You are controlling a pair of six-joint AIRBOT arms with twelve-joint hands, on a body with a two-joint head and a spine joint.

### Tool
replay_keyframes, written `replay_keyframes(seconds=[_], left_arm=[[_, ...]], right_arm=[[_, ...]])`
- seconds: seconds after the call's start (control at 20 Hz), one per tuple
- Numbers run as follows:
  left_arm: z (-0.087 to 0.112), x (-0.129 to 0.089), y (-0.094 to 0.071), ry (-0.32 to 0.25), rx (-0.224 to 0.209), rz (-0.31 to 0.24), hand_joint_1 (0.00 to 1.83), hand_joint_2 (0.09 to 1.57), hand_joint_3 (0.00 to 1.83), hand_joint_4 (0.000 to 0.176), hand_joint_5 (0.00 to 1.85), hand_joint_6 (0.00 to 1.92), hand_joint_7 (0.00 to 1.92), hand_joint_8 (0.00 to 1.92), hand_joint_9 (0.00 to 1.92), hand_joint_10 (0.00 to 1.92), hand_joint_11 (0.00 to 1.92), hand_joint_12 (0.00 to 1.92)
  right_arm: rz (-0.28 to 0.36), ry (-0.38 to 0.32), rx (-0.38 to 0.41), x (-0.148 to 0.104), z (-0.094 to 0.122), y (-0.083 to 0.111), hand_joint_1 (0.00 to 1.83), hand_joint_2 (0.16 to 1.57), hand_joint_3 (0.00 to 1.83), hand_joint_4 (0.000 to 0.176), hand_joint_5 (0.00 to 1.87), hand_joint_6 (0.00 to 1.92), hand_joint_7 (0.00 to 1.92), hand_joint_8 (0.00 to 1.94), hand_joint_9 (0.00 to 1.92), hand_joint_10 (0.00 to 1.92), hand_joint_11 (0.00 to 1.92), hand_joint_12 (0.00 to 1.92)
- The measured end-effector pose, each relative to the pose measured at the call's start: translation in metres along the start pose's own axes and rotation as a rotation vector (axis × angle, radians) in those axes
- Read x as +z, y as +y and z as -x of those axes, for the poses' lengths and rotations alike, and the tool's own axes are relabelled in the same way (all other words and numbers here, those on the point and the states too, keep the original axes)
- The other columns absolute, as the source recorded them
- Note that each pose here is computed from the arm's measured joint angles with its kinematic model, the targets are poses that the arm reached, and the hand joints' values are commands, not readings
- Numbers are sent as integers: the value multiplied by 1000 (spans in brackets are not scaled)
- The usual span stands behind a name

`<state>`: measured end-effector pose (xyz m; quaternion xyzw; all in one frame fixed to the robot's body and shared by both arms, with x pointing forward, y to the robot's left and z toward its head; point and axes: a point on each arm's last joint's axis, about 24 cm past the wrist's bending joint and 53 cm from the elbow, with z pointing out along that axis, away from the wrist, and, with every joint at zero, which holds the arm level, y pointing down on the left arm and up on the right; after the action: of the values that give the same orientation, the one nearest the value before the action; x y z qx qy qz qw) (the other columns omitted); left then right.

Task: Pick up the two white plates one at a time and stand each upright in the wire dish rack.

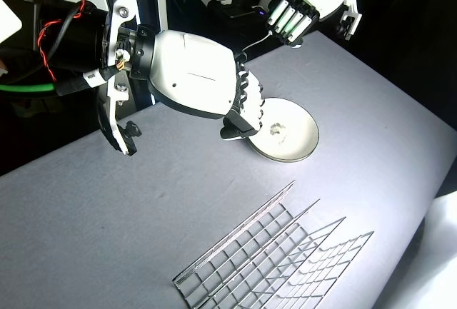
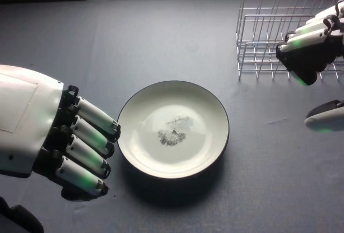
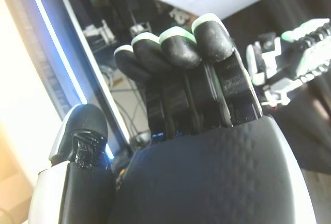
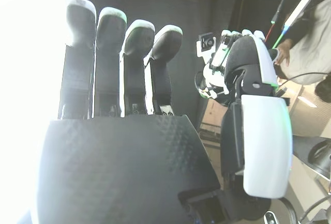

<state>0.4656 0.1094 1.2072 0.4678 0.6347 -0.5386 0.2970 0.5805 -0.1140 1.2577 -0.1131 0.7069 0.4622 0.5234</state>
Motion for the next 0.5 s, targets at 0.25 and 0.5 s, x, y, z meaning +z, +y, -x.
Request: replay_keyframes(seconds=[0.25, 0.5], left_arm=[[3, -2, -1, -10, 0, -6, 0, 1070, 13, 0, 0, 0, 0, 0, 0, 0, 0, 0], [4, -2, 0, -14, 1, -4, 0, 1082, 16, 0, 0, 0, 0, 0, 0, 0, 0, 0]], right_arm=[[-24, -9, -6, -1, 5, -10, 0, 1083, 23, 0, 0, 0, 0, 0, 0, 0, 0, 0], [-24, -5, -6, -1, 4, -10, 0, 1085, 16, 0, 2, 0, 0, 0, 0, 0, 1, 0]])
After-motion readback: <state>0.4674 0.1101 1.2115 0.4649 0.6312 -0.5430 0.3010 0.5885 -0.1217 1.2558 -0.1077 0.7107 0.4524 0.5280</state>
